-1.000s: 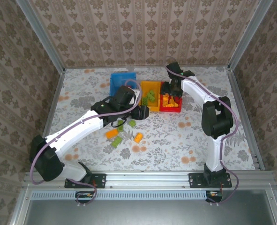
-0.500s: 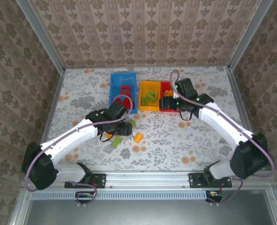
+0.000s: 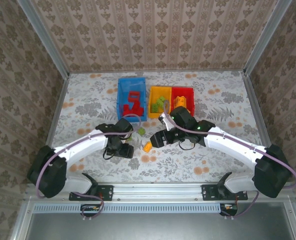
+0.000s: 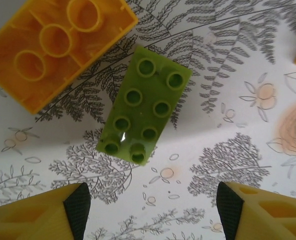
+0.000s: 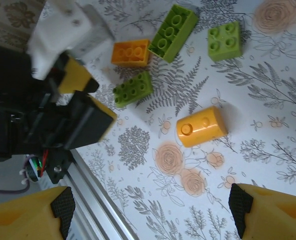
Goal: Sort the legos into containers by color
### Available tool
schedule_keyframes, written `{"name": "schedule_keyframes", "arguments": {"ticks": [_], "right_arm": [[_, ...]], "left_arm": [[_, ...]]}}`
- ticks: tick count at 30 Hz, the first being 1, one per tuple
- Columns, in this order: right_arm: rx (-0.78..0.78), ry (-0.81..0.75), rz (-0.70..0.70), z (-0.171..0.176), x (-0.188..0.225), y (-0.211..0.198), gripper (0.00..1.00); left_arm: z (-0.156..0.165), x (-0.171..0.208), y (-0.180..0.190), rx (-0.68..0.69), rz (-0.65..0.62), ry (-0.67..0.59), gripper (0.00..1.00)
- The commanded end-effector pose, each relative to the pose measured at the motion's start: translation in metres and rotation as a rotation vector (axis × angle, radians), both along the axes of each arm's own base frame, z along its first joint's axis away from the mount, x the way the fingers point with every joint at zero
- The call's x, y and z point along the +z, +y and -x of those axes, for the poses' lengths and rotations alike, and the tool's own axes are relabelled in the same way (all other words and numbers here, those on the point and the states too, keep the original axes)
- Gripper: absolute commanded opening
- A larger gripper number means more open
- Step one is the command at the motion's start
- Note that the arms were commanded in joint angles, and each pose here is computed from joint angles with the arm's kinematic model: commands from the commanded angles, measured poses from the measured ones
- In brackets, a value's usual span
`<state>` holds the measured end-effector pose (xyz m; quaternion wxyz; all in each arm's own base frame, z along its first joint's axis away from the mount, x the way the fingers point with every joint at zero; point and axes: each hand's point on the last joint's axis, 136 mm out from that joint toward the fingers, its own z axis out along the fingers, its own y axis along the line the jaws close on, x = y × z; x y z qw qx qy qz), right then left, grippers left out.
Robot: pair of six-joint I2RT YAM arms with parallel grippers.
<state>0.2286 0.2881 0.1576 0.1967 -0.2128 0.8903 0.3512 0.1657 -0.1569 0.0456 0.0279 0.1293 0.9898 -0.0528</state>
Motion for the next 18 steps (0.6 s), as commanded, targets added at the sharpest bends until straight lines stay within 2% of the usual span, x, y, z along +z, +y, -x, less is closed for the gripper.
{"name": "schedule_keyframes", "arguments": {"ticks": [1, 4, 12, 16, 18], "right_arm": [[0.01, 0.003, -0.038, 0.002, 0.006, 0.005, 0.84], [0.006, 0.002, -0.04, 0.0, 0.007, 0.006, 0.84], [-0.004, 0.021, -0.039, 0.0, 0.002, 0.006, 0.84], [-0.009, 0.022, -0.039, -0.001, 0.002, 0.007, 0.84], [-0.013, 0.022, -0.038, -0.002, 0.002, 0.007, 0.84]], "left_arm": [[-0.006, -0.006, -0.004, -0.06, -0.007, 0.021, 0.71], [-0.013, -0.01, 0.0, -0.061, -0.043, 0.021, 0.71], [-0.022, -0.014, -0.006, -0.086, -0.025, 0.021, 0.72], [-0.023, -0.025, -0.008, -0.101, -0.035, 0.052, 0.67], [-0.024, -0.029, -0.009, -0.102, -0.04, 0.058, 0.62]]}}
